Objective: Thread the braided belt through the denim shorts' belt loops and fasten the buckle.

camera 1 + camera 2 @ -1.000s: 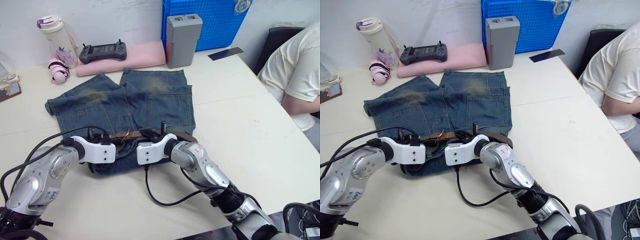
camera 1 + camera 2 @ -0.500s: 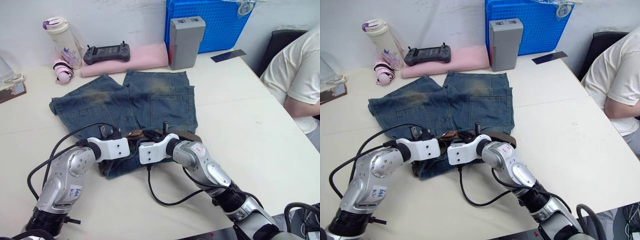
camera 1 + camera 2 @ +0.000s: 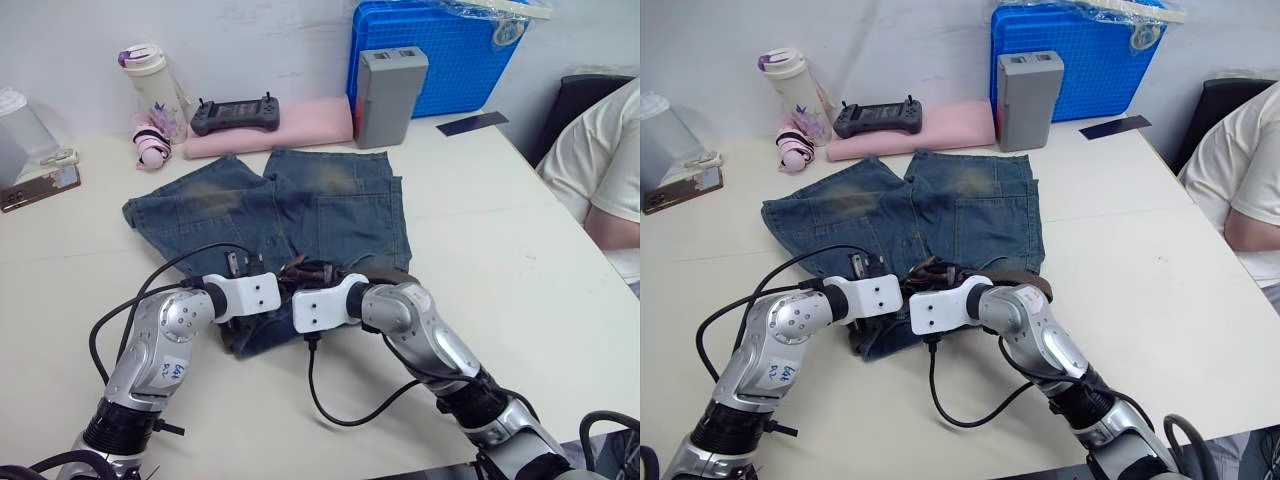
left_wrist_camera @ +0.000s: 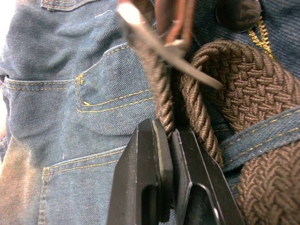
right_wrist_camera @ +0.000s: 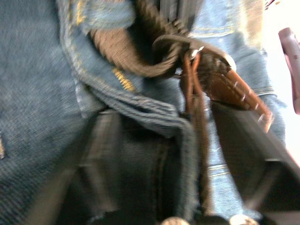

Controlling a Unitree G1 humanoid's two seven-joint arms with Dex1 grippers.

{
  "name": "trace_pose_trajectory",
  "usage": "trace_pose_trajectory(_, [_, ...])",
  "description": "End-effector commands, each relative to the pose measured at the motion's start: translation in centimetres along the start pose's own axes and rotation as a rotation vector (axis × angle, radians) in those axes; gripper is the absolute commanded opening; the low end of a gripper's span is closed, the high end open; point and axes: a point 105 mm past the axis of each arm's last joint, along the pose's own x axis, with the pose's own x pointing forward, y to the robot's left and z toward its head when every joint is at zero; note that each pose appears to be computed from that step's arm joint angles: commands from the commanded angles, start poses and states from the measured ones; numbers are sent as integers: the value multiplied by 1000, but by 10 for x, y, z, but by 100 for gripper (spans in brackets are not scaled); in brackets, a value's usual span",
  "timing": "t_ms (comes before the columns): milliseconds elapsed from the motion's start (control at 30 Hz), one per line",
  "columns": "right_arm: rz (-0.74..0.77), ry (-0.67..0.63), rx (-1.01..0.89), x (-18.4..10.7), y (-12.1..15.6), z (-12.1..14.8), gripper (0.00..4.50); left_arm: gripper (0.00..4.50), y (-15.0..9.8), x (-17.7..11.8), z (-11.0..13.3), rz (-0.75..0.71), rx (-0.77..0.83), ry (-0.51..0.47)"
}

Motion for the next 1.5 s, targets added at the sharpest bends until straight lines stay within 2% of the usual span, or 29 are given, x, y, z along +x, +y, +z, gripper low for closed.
trace_pose_trajectory(33, [2,-49,118,-28,-11,6,414,0,-37,15,5,-135,-55,-36])
trace_pose_trajectory(233, [-88,-111,251,-51,-46,13,414,0,-39,19,9,-139,-68,-49])
trace_pose_trajectory(367, [-172,-120,189,-46,-65,16,414,0,-40,20,10,-140,-69,-53])
trace_pose_trajectory(567, [-155,-37,-108,-29,-52,3,414,0,-39,20,13,-138,-68,-57])
trace_pose_trajectory(667, [-135,-32,-178,-24,-46,-1,414,0,-38,20,13,-136,-66,-57])
trace_pose_trajectory(1033, [-125,-68,-294,-5,-39,8,414,0,-36,19,14,-125,-53,-56])
trace_pose_trajectory(1500, [-104,-65,-276,-6,-29,3,414,0,-39,17,13,-130,-63,-45])
